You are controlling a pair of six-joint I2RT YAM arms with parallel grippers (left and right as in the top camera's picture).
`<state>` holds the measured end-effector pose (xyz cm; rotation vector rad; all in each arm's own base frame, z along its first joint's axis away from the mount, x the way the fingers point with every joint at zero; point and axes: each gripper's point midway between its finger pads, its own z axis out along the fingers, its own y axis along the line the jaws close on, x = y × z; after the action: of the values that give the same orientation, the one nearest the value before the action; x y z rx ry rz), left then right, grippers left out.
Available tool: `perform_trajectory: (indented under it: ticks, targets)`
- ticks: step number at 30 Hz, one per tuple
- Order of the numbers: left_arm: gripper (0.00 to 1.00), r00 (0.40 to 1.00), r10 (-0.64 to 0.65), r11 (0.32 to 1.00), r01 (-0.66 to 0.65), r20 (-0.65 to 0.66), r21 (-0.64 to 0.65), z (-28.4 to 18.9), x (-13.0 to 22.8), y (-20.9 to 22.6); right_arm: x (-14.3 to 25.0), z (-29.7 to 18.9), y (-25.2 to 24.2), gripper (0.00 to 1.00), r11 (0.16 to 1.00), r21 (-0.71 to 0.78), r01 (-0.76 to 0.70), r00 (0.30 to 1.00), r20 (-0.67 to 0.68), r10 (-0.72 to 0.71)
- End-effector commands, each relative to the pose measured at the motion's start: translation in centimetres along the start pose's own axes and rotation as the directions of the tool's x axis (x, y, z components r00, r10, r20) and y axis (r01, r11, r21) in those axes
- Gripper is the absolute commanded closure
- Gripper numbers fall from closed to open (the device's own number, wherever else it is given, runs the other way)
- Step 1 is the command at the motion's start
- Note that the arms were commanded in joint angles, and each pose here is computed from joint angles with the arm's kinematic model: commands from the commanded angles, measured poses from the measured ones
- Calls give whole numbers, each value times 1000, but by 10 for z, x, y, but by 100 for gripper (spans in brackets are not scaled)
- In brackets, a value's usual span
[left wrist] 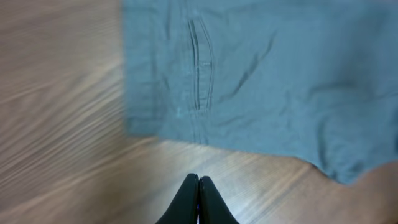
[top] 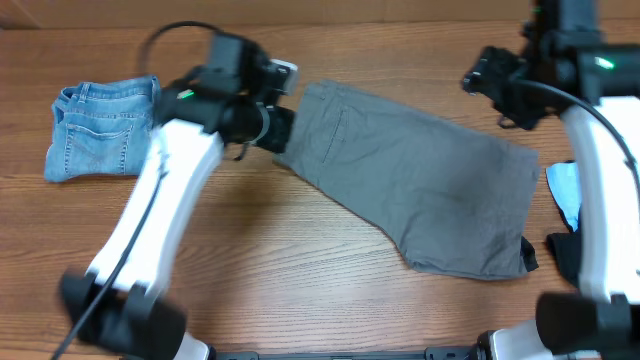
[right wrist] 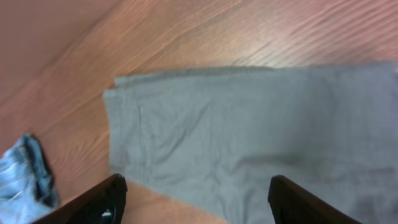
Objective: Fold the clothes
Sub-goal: 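Drag the grey shorts leftward onto the table center with the right gripper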
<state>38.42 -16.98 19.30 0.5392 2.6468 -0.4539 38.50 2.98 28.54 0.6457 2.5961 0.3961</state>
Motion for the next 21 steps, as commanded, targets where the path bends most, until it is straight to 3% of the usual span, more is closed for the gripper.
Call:
perform_trajectory:
  ticks: [1, 6, 14, 18, 21]
  targets:
    - [96, 996, 60, 998, -58, -64, 35, 53, 0, -5, 13, -43, 3, 22, 997, -67, 44, 999, 27, -42]
    - [96, 988, 54, 998, -48, -143, 45, 124, 11, 6, 45, -68, -10, 21, 998, -38, 54, 998, -29, -56]
    - [96, 931, -22, 999, 36, -363, 33, 202, 74, 31, 65, -74, -26, 18, 999, 24, 45, 995, -87, -43]
    - [96, 878, -275, 951, 188, -392, -244, 202, 96, 85, 62, -74, -30, 14, 998, 51, 47, 996, -73, -43]
    - [96, 832, -397, 892, 250, -387, -378, 184, 112, 127, 60, -73, -34, 9, 996, 76, 48, 997, -64, -43]
